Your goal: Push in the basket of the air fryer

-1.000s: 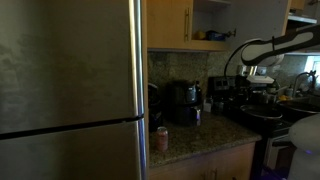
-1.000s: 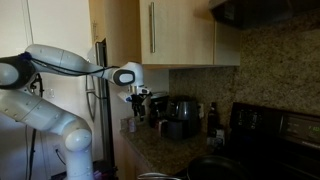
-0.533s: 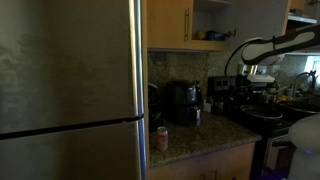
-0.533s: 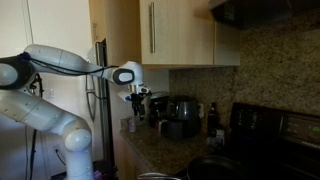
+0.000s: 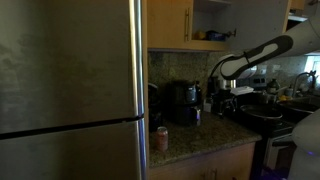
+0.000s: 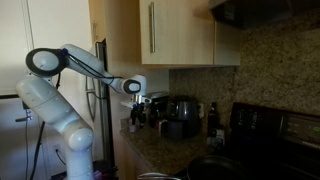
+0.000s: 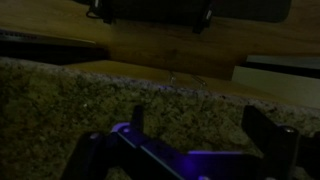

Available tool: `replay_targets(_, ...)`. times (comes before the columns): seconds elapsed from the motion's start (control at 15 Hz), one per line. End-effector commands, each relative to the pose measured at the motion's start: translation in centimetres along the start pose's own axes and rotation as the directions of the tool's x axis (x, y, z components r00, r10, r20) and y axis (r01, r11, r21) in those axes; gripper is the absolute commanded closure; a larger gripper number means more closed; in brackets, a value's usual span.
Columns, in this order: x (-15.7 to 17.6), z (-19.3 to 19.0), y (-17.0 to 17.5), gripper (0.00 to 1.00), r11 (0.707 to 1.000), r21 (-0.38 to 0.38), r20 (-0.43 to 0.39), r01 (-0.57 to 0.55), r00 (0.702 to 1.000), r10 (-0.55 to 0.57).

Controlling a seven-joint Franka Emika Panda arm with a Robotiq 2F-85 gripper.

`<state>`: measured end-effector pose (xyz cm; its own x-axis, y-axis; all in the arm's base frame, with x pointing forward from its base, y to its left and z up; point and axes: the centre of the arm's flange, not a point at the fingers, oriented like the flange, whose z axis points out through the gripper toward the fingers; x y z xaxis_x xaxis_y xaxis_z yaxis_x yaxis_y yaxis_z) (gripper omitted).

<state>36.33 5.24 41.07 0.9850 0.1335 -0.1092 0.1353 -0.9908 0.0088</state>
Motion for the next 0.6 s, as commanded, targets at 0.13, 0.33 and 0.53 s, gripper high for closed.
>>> replay_targets(0.13,6.2,-0.4,-0.3,0.00,1.000,0.013,-0.143,-0.001,0.990,0.002)
replay_targets(0.33,5.3,-0.2,-0.3,0.00,1.000,0.003,-0.131,0.006,0.991,-0.005)
replay_targets(0.53,5.4,-0.5,-0.3,0.00,1.000,0.003,-0.136,0.005,0.991,-0.005)
